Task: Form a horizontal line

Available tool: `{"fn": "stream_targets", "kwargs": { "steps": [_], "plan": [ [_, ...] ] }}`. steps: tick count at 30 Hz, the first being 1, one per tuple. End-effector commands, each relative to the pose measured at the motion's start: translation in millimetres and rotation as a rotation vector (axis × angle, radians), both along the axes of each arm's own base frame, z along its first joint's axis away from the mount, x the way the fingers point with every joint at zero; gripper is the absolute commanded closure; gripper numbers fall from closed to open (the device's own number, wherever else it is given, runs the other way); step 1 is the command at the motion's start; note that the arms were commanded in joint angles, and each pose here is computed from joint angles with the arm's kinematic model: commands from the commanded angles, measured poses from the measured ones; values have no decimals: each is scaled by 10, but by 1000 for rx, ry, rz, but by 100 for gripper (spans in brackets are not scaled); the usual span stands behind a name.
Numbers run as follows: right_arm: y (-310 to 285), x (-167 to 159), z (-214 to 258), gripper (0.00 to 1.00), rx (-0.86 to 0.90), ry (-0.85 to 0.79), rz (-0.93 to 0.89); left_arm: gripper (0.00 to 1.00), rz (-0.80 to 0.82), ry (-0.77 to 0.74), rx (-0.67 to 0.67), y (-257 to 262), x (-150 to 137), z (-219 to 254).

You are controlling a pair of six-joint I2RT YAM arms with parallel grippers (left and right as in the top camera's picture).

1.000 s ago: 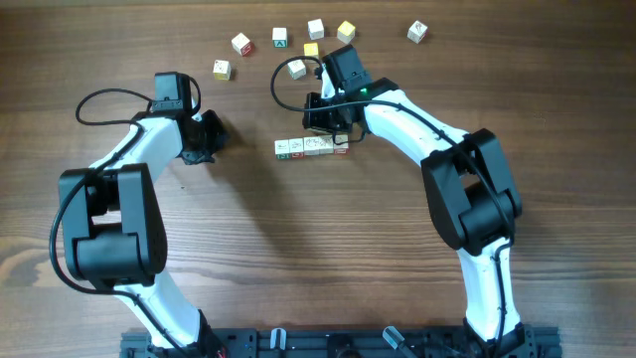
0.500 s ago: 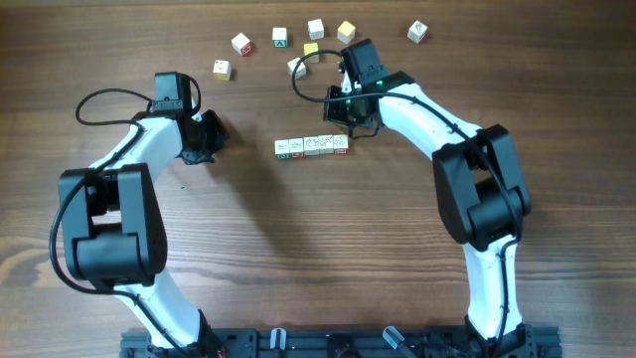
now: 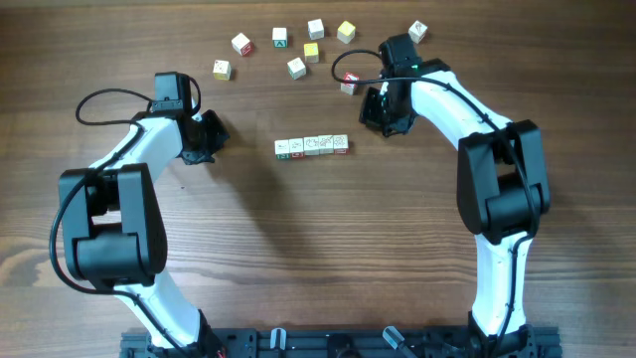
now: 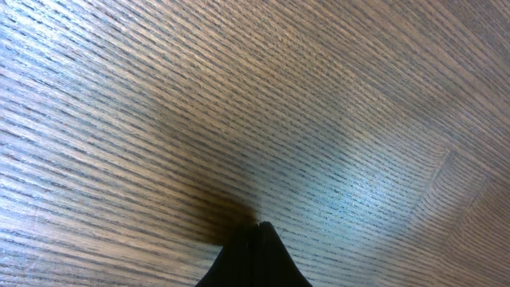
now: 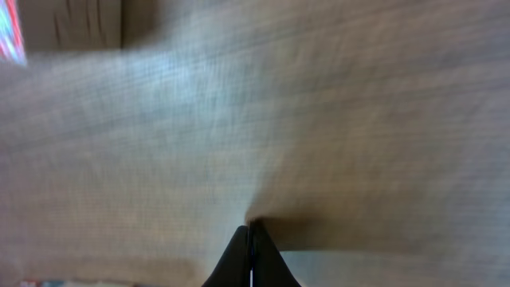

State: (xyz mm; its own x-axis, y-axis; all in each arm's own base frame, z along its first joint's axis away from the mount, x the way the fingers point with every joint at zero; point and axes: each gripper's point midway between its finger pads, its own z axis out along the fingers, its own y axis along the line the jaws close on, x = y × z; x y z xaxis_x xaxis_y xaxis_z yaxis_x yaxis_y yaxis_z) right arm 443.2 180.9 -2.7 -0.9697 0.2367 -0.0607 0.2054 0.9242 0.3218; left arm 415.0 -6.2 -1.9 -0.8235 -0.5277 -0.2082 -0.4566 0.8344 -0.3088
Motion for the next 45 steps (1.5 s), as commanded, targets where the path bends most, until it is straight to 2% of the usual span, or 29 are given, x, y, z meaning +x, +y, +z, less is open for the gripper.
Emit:
{"fn": "stream_targets", "kwargs": {
  "steps": [1, 12, 16, 28, 38, 41, 45],
  "plan": [
    [184, -213, -49, 96, 22, 54, 85, 96, 9, 55, 29, 60, -132, -135],
    [317, -420, -58, 96, 21, 108, 137, 96, 9, 54, 29, 60, -132, -135],
    [400, -460, -29, 96, 69, 124, 147, 96, 9, 54, 29, 60, -132, -135],
    [521, -518, 28, 96, 149, 151, 160, 96, 9, 54, 29, 60, -132, -135],
    [512, -567, 25, 96, 145, 171, 160, 96, 9, 54, 29, 60, -132, -135],
    [455, -535, -5, 96, 106, 156, 155, 96, 9, 55, 29, 60, -133, -135],
    [141, -400, -113, 96, -91, 94, 122, 96, 9, 54, 29, 60, -132, -135]
  ]
}}
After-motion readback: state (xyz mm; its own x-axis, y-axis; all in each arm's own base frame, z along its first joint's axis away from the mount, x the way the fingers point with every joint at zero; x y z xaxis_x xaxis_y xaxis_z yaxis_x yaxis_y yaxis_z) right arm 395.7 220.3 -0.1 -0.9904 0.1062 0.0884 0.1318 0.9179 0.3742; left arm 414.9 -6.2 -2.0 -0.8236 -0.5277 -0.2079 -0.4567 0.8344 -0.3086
